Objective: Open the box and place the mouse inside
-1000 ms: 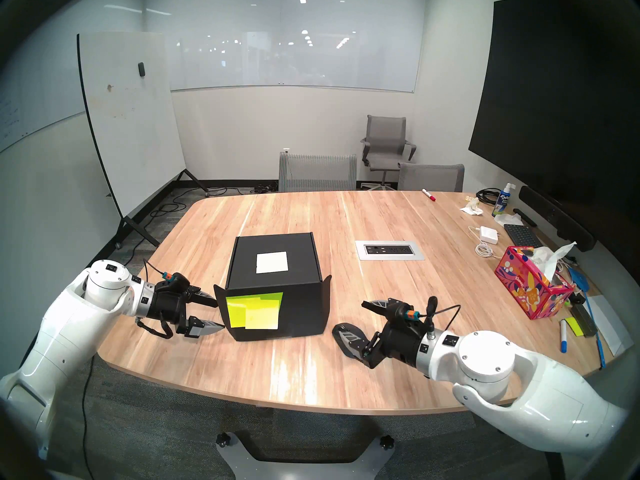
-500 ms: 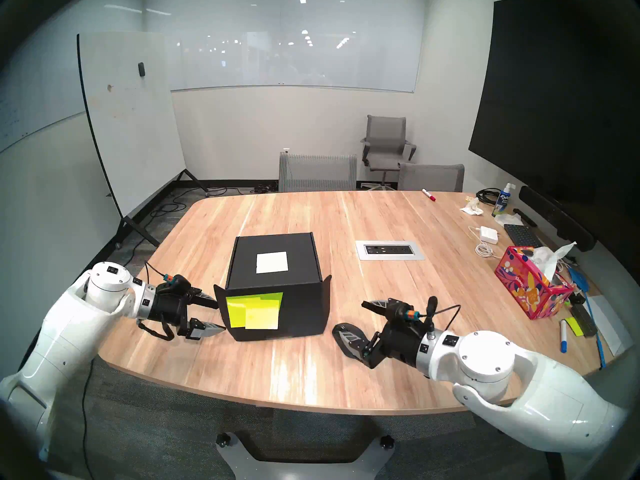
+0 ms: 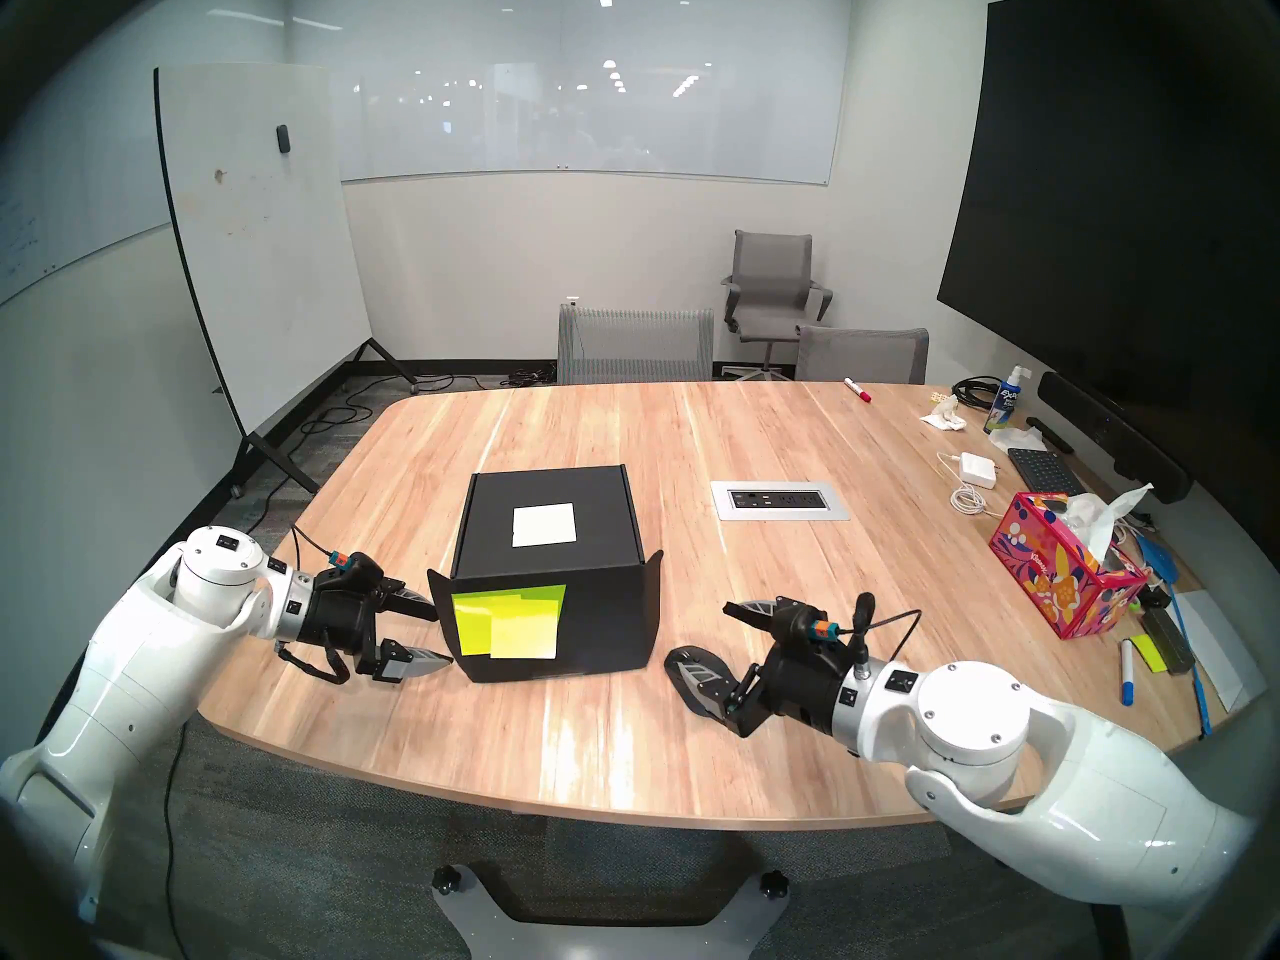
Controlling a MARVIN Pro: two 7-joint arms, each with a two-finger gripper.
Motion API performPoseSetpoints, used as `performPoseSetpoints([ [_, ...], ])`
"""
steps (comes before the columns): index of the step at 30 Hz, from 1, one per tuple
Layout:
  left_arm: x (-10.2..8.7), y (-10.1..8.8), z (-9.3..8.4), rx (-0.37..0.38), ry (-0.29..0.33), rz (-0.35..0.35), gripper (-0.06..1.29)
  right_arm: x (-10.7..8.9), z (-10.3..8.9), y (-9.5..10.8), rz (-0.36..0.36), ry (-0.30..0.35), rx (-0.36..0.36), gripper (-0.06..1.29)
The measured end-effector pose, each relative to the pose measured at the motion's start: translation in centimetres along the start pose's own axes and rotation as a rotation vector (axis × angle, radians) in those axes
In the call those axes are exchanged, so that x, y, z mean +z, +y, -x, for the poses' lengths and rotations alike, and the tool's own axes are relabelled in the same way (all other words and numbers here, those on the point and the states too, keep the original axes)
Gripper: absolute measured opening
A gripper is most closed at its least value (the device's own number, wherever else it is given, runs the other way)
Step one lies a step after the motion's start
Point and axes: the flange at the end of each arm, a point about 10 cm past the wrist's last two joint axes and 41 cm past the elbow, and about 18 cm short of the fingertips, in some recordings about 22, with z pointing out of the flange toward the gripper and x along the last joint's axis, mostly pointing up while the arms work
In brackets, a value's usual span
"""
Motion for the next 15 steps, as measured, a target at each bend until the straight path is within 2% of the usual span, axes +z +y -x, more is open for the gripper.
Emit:
performPoseSetpoints([
  [15,0.35,0.35,-0.42,0.006,0.008,0.001,1.27,0.0,0.0,0.0,0.0,0.0,0.0,1.19],
])
